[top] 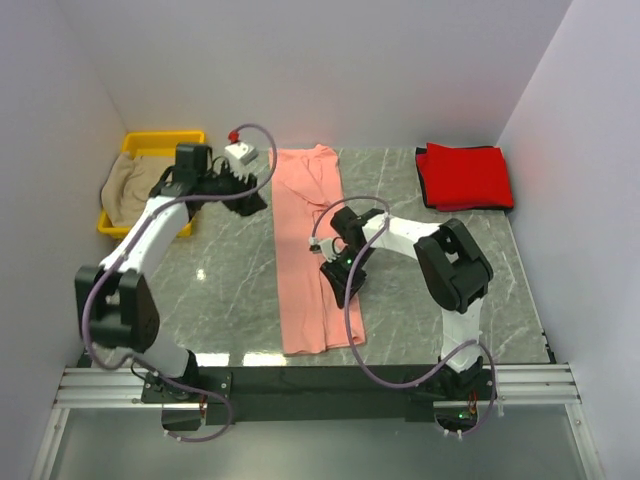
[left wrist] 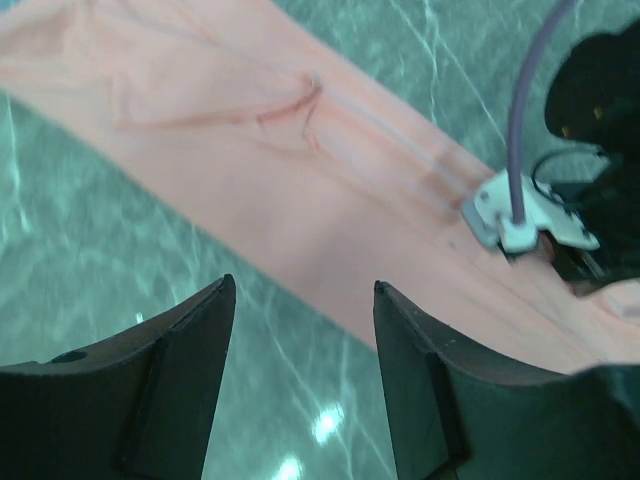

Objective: Fold and stack the t-shirts
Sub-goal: Fold the tshirt

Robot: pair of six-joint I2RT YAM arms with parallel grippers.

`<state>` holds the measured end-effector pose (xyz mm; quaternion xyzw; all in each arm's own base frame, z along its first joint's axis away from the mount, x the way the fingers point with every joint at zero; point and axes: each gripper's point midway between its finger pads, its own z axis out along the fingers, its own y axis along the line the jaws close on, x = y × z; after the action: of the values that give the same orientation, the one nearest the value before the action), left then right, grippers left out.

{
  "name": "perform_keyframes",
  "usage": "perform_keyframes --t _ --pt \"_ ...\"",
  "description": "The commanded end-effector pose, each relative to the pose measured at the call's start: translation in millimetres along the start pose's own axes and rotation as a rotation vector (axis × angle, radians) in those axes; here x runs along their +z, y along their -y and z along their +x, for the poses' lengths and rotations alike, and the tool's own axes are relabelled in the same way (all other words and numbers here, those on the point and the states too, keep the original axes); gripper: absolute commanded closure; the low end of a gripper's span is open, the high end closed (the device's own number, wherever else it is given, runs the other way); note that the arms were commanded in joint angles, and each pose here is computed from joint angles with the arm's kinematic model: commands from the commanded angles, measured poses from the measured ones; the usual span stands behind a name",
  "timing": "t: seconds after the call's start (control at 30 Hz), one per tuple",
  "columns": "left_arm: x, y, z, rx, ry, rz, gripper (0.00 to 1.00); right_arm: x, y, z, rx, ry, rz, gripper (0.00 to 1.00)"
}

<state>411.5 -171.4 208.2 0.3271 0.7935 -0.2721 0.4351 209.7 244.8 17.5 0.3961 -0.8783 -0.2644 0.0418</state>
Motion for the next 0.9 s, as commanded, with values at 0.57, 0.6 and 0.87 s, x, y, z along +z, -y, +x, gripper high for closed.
perform_keyframes --t 0.57,0.6,0.87 --pt "-96 188 197 0.663 -0.08 0.382 0.38 -72 -62 55 -0.968 0.421 0.359 0.4" --pt "-90 194 201 0.711 -0.073 0.414 0.38 -70 -67 57 -1.027 0.445 0.367 0.4" --pt "-70 239 220 0.86 -0.117 0.635 0.4 -15 -86 83 -1.359 0.34 0.33 0.37"
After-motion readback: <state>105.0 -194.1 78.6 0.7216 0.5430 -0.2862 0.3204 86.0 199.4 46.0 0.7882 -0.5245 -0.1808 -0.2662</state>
